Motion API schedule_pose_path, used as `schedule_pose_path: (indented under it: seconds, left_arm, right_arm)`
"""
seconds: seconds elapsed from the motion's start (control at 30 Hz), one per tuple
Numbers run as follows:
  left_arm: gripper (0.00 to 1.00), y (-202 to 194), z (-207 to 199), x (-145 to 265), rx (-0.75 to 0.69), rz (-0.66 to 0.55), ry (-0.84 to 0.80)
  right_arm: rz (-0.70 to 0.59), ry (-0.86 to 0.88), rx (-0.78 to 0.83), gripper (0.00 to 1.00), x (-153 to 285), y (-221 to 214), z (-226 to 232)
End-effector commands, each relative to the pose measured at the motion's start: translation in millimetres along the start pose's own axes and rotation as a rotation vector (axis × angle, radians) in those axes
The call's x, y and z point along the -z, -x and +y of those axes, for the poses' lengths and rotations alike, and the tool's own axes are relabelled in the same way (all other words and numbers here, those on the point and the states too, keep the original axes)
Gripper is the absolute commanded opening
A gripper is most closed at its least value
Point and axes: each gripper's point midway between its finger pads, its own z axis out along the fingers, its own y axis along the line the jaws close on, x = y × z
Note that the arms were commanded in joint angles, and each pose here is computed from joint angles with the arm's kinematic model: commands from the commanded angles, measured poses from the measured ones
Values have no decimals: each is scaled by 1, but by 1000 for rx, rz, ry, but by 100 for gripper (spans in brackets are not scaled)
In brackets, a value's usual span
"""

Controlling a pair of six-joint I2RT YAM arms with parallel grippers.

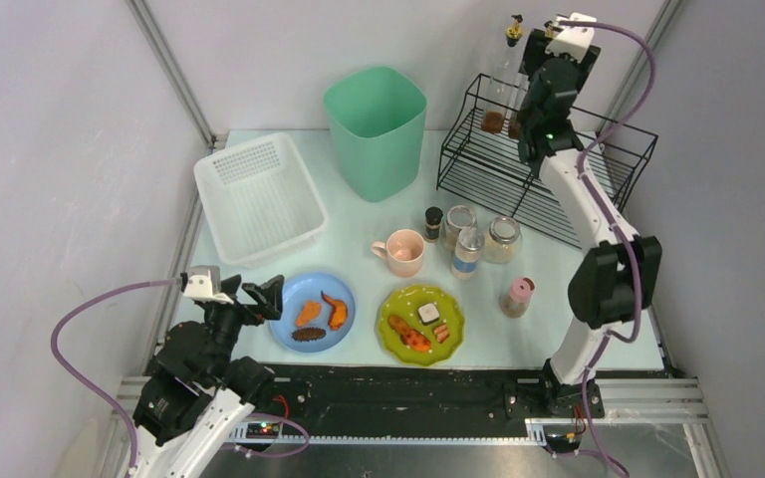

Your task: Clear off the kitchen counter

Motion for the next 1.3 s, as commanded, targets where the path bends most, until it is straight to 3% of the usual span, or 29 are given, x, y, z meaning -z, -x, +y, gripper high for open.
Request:
schedule_pose_path:
  seconds: [0.0, 0.3, 0.73, 1.0, 1.27]
  left_arm:
    - [98, 9, -1, 5, 26, -57, -23]
    - [98, 8, -3, 5, 25, -53, -28]
    - [98, 7, -3, 3, 20, -43, -25]
    - [98, 7, -2, 3, 22, -45, -21]
    - [98, 7, -2, 3, 23, -46, -20]
  right_arm:
    - [-59, 9, -56, 75, 33, 65, -16]
    - [7, 215, 16, 75, 133, 78, -22]
    - [509, 618, -39, 78, 279, -4, -9]
    - [620, 786, -65, 81, 341, -46, 5]
    - [711, 820, -85, 81, 374, -94, 20]
